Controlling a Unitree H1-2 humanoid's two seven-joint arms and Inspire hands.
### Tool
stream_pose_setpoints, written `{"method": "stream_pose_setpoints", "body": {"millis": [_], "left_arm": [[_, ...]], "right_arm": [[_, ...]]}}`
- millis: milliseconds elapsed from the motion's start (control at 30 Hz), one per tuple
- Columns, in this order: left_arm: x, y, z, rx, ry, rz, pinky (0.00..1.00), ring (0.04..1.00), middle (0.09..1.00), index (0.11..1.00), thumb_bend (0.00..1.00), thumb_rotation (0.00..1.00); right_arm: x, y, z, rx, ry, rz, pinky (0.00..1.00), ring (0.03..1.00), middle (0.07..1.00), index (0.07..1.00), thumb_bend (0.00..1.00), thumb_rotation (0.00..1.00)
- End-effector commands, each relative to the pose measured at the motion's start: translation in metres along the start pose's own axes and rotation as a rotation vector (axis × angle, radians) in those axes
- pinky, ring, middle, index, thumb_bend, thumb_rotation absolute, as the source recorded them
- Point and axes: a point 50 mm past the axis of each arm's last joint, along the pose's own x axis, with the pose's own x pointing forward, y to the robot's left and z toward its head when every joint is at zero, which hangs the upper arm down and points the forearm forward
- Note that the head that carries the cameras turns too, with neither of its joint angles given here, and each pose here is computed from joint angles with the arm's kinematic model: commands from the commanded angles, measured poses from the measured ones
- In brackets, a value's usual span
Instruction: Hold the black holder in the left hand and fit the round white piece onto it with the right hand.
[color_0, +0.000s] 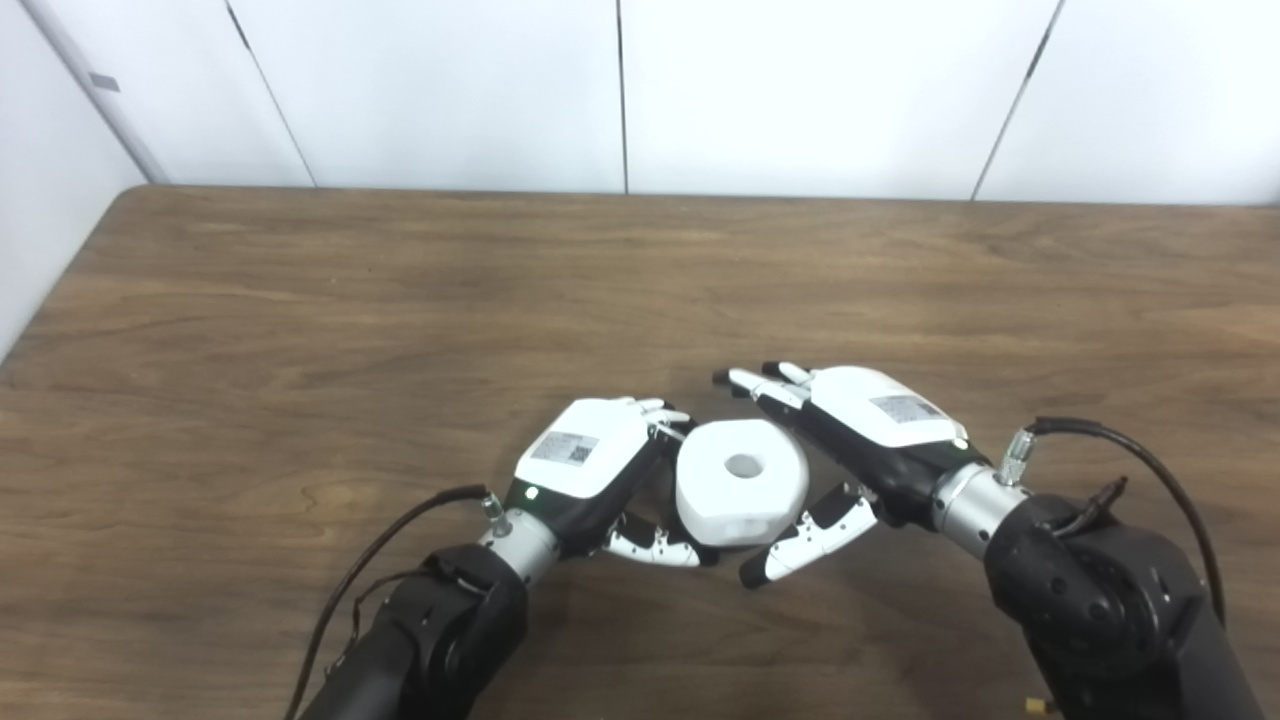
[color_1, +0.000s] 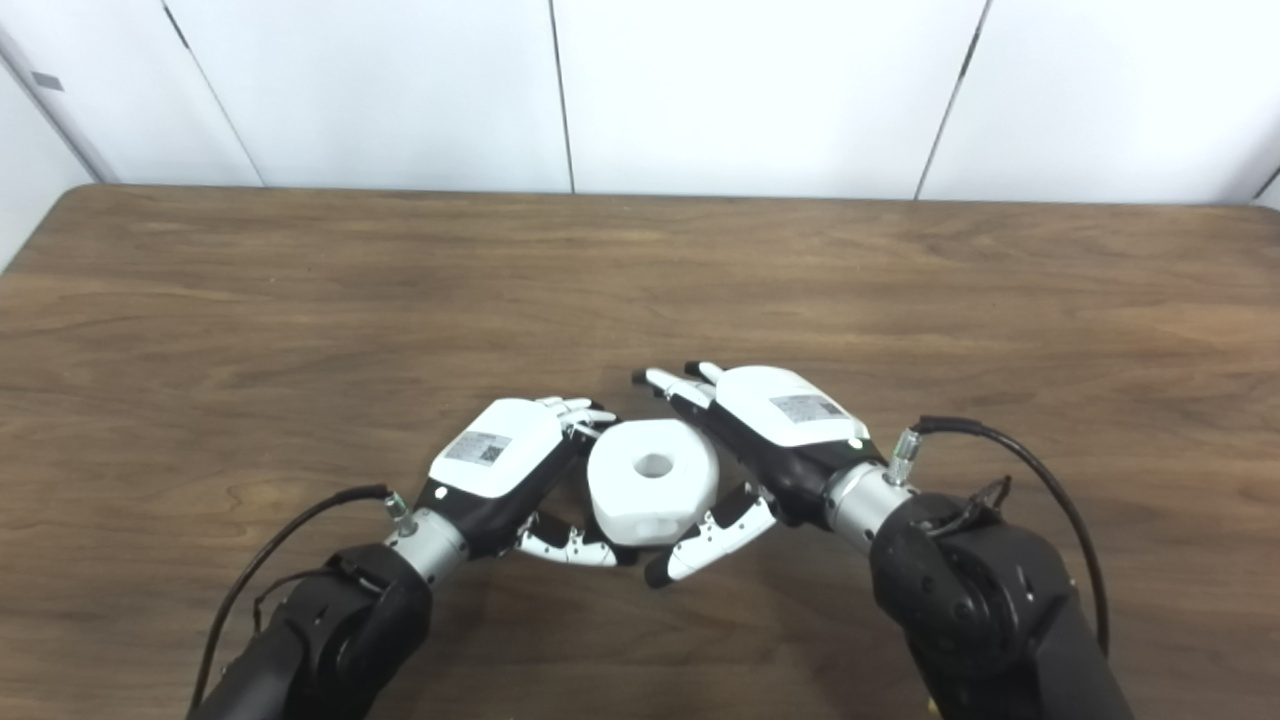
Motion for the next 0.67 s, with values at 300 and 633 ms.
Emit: {"method": "stream_pose_setpoints", "body": {"millis": [300,633], "left_arm": [[-0.005,-0.031,-0.009,0.007,0.045,-0.175,0.88,0.886,0.817,0.486,0.52,0.05],[-0.005,-0.03,-0.009,0.008,0.045,-0.172,0.88,0.886,0.815,0.486,0.52,0.05]], "right_arm": [[-0.009,-0.05,0.014,-0.041,-0.042,-0.139,1.0,1.0,0.95,0.972,1.0,0.52],[-0.013,-0.068,0.009,-0.028,-0.029,-0.173,1.0,1.0,0.96,0.974,1.0,0.5]]}}
